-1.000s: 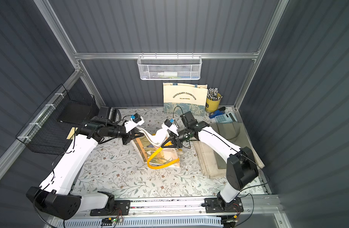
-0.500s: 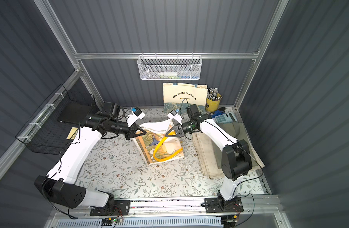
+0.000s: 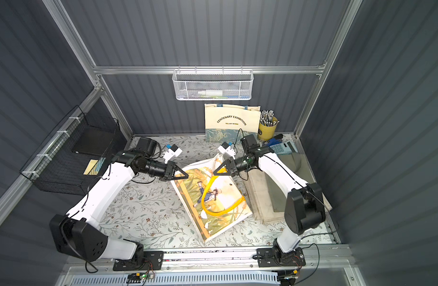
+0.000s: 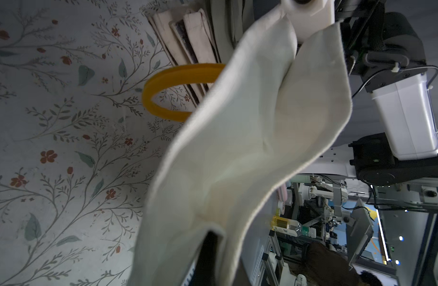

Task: Put away the canvas bag
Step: Place the canvas bag at the center of the board.

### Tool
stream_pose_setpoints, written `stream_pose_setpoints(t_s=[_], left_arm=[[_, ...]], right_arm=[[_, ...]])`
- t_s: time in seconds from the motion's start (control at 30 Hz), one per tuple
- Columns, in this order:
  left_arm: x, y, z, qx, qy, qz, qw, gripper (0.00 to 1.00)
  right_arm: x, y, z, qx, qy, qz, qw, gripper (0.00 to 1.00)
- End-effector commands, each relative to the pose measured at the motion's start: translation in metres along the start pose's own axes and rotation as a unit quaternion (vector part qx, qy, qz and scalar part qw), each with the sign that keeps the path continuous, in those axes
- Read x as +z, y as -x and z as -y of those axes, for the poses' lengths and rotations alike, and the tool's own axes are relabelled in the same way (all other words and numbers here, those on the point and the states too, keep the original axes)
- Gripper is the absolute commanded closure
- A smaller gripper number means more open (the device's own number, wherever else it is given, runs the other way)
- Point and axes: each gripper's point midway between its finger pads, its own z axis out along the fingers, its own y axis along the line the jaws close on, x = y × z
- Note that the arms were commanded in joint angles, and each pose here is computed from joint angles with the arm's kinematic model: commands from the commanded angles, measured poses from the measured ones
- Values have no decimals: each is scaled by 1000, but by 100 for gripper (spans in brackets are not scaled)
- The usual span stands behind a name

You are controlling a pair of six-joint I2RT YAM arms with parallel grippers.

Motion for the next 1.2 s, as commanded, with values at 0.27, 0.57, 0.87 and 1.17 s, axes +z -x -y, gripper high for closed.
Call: stream_pose_setpoints(t_s=[0.27,0.57,0.87,1.17], left_arm=[[67,-25,-82,-67,-7,-120,990,99],[89,-44,-141,-111,44,-109,987,100],[76,-33,-174,-135,109,-5,985,100],[41,-7,-210,-192,157,121,961,100]], right_arm=[[14,1,126,36,-131,-94,986,86],[0,35,147,7,-198,-68,978,47],[-52,86,141,-21,-315,10,949,1],[-66,45,92,-43,-377,83,921,1]])
